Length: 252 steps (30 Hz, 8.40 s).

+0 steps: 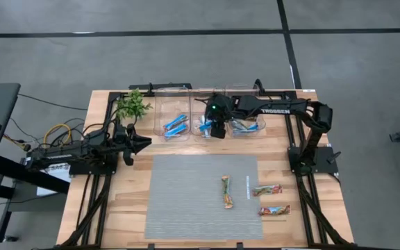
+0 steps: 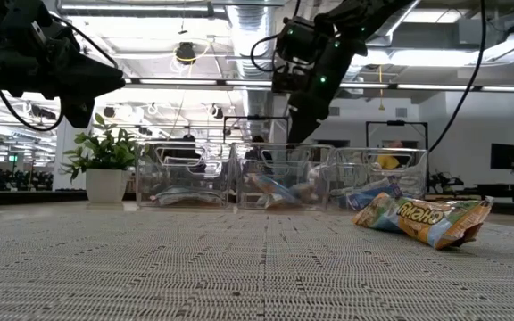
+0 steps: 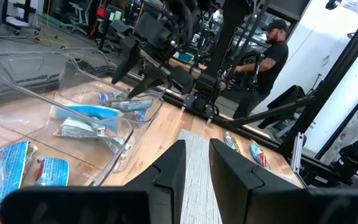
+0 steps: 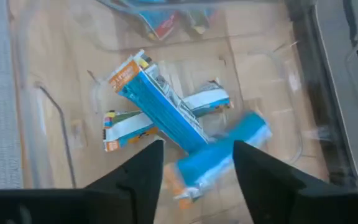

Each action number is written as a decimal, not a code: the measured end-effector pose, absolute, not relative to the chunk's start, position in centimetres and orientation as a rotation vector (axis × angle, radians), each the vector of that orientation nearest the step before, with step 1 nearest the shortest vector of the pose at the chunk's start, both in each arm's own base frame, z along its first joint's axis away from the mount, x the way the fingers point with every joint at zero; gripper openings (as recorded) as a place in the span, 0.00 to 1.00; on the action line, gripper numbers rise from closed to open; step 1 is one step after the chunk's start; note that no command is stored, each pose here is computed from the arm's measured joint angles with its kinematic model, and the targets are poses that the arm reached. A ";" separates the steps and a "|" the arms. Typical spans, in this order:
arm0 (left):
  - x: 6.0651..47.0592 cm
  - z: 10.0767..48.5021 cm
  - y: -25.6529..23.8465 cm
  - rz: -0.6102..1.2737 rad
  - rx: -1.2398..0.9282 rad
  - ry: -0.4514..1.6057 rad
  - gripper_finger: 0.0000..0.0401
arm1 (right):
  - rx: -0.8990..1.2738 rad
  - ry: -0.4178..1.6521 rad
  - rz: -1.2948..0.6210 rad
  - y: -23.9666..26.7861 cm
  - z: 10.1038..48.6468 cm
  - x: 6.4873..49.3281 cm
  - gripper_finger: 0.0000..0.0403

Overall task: Pick and place Granola Bars by type
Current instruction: Put the orange granola bar into the middle transparent bin, then put the red granola bar into the left transparent bin

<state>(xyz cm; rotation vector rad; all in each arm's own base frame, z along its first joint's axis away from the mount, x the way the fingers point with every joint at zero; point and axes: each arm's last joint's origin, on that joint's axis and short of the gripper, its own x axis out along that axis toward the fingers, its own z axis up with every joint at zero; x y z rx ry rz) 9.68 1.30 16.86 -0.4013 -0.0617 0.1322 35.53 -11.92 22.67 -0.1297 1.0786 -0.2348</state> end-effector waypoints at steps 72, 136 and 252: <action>9.7 16.9 1.3 0.131 -0.401 -0.062 0.16 | -1.181 0.719 0.626 10.2 24.7 23.5 0.55; 9.7 16.9 1.3 0.132 -0.401 -0.061 0.16 | -1.132 0.932 0.924 13.0 14.3 30.2 0.12; 9.7 16.9 1.3 0.132 -0.401 -0.061 0.16 | 0.215 0.826 0.328 0.0 27.3 27.0 0.39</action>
